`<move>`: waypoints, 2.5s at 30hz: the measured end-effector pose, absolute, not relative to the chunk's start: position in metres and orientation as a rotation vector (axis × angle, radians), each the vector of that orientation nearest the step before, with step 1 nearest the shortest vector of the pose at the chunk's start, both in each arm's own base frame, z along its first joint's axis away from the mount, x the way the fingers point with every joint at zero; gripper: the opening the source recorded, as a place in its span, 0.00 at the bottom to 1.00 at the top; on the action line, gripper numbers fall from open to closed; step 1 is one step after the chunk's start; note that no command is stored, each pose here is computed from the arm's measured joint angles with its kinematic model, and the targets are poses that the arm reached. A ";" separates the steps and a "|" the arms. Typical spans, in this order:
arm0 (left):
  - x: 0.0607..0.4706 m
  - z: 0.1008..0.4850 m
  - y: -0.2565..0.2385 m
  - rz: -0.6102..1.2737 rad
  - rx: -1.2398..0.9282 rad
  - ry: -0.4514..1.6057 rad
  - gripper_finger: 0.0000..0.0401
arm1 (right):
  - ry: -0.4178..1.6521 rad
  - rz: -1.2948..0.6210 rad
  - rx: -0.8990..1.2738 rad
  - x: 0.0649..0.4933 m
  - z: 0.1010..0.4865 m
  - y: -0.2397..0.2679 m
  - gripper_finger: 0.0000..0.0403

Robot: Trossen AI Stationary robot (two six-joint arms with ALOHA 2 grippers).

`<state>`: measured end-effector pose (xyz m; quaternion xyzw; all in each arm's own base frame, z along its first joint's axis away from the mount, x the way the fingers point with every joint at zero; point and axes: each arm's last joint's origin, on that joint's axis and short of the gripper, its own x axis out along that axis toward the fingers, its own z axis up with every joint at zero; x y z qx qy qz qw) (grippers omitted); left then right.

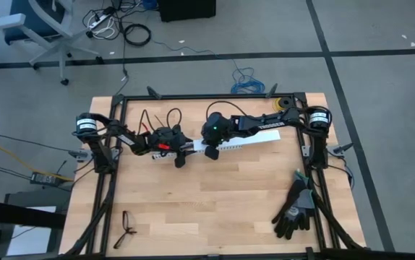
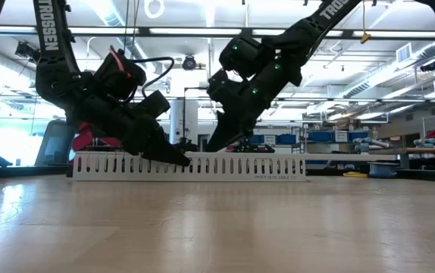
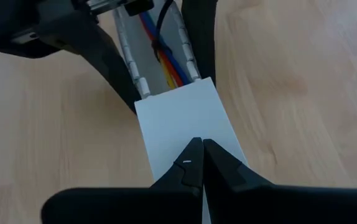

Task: Ziptie cables
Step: Close the white cable duct with the white cable duct cover

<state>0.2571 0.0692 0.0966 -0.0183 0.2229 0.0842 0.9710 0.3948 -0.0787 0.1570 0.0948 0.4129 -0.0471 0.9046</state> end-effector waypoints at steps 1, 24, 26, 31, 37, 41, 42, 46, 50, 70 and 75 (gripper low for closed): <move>0.257 0.097 0.069 0.170 -0.037 0.450 0.59 | 0.853 -0.096 0.192 0.395 0.157 -0.079 0.00; 0.228 0.106 0.061 0.161 -0.007 0.423 0.73 | 0.873 -0.103 0.213 0.394 0.153 -0.078 0.00; 0.226 0.104 0.060 0.168 -0.028 0.424 0.73 | 0.872 -0.103 0.214 0.394 0.153 -0.079 0.00; 0.224 0.101 0.060 0.173 -0.058 0.440 0.73 | 0.869 -0.101 0.215 0.394 0.153 -0.079 0.00; 0.224 0.099 0.059 0.160 -0.065 0.454 0.73 | 0.867 -0.101 0.215 0.394 0.153 -0.079 0.00; 0.224 0.099 0.059 0.163 -0.067 0.456 0.73 | 0.867 -0.101 0.215 0.394 0.153 -0.079 0.00; 0.224 0.099 0.060 0.165 -0.067 0.456 0.73 | 0.867 -0.101 0.215 0.394 0.153 -0.079 0.00; 0.224 0.099 0.060 0.167 -0.067 0.457 0.69 | 0.866 -0.102 0.215 0.394 0.153 -0.079 0.00; 0.224 0.098 0.060 0.173 -0.065 0.458 0.61 | 0.865 -0.102 0.215 0.394 0.153 -0.079 0.00; 0.225 0.098 0.060 0.178 -0.062 0.458 0.55 | 1.005 -0.209 0.175 0.355 0.204 -0.069 0.00; 0.224 0.098 0.060 0.181 -0.063 0.459 0.55 | 0.999 -0.197 0.257 0.365 0.177 -0.077 0.00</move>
